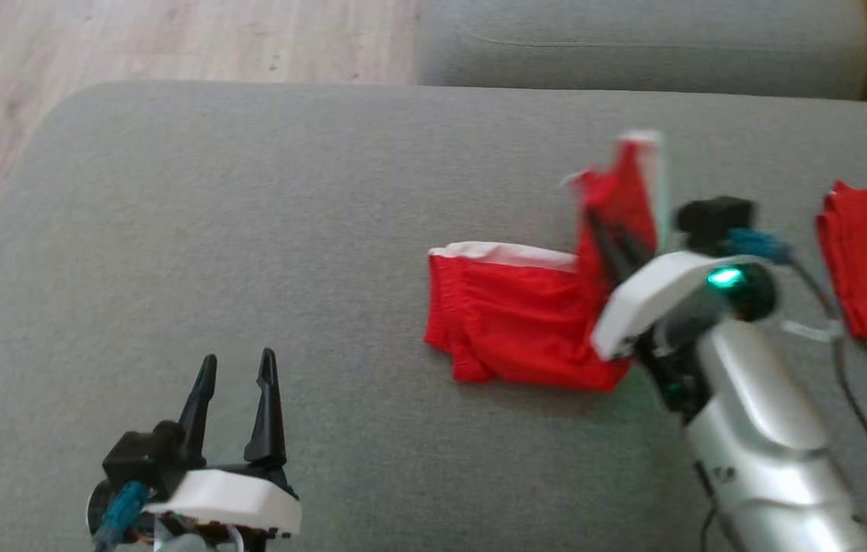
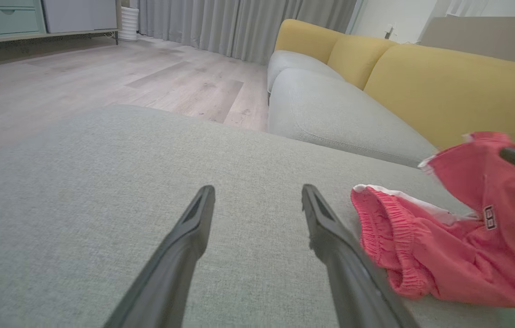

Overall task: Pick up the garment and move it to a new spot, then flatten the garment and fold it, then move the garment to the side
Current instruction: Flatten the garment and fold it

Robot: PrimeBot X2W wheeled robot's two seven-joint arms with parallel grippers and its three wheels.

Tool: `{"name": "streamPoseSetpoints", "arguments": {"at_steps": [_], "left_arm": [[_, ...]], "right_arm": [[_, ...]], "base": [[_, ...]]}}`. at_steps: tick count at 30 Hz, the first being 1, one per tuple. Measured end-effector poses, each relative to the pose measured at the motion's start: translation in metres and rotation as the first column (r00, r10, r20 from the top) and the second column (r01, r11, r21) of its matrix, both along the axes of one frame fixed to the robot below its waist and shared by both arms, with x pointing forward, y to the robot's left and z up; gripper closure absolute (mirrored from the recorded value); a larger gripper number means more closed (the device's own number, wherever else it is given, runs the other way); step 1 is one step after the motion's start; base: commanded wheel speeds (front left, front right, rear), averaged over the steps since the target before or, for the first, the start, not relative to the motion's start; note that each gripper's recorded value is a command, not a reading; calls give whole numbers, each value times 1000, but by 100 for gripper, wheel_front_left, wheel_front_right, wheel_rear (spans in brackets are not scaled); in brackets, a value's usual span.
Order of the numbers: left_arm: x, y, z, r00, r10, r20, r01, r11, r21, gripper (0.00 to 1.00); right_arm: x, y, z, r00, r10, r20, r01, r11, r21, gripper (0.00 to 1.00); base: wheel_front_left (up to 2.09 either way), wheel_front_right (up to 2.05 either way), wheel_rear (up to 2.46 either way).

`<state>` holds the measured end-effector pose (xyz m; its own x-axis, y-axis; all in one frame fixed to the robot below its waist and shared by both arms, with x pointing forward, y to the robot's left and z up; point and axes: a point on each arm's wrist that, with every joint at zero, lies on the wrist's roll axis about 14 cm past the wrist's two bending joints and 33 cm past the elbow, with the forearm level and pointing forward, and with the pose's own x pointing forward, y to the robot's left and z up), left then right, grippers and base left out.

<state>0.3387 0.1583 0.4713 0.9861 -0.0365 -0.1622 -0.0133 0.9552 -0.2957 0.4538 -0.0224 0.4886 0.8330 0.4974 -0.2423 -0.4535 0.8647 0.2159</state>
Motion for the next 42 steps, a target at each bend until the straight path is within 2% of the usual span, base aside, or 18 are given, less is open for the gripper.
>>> {"name": "streamPoseSetpoints", "arguments": {"at_steps": [3, 7, 18, 19, 20, 21, 25, 31, 36, 42], "left_arm": [[-4, 7, -1, 1000, 25, -4, -25, 1000, -1, 0], [-9, 15, -4, 998, 58, -13, -58, 998, -2, 0], [-8, 20, -3, 997, 81, -10, -81, 997, -9, 0], [-8, 20, -3, 997, 81, -10, -81, 997, -9, 0], [-7, 19, -3, 997, 76, -9, -76, 997, -11, 0], [-6, 18, -3, 997, 72, -8, -72, 997, -12, 0], [-4, 14, -3, 998, 60, -8, -61, 998, -13, 0], [-2, 9, -4, 999, 46, -9, -47, 999, -16, 0], [-2, 6, -3, 999, 38, -6, -38, 999, -17, 0], [-4, 4, -3, 1000, 31, -5, -31, 999, -12, 0]], "right_arm": [[-19, 41, -10, 990, 138, -31, -138, 990, -20, 100], [-46, 75, -32, 957, 272, -101, -279, 958, -63, 100], [-72, 86, -63, 921, 346, -180, -370, 920, -126, 100], [-72, 86, -63, 921, 346, -180, -370, 920, -126, 76], [-74, 87, -64, 919, 351, -180, -375, 918, -126, 28], [-76, 87, -64, 917, 356, -179, -380, 917, -123, 0], [-84, 94, -62, 908, 383, -168, -403, 909, -108, 0], [-86, 98, -50, 912, 392, -121, -401, 913, -69, 0], [-68, 87, -35, 943, 329, -57, -331, 943, -36, 0], [-36, 61, -27, 971, 238, -6, -238, 967, -91, 0]], "base": [[0, 0, 0], [0, 0, 0], [0, 0, 0], [0, 0, 0], [0, 0, 0], [0, 0, 0], [0, 0, 0], [0, 0, 0], [0, 0, 0], [0, 0, 0]]}}
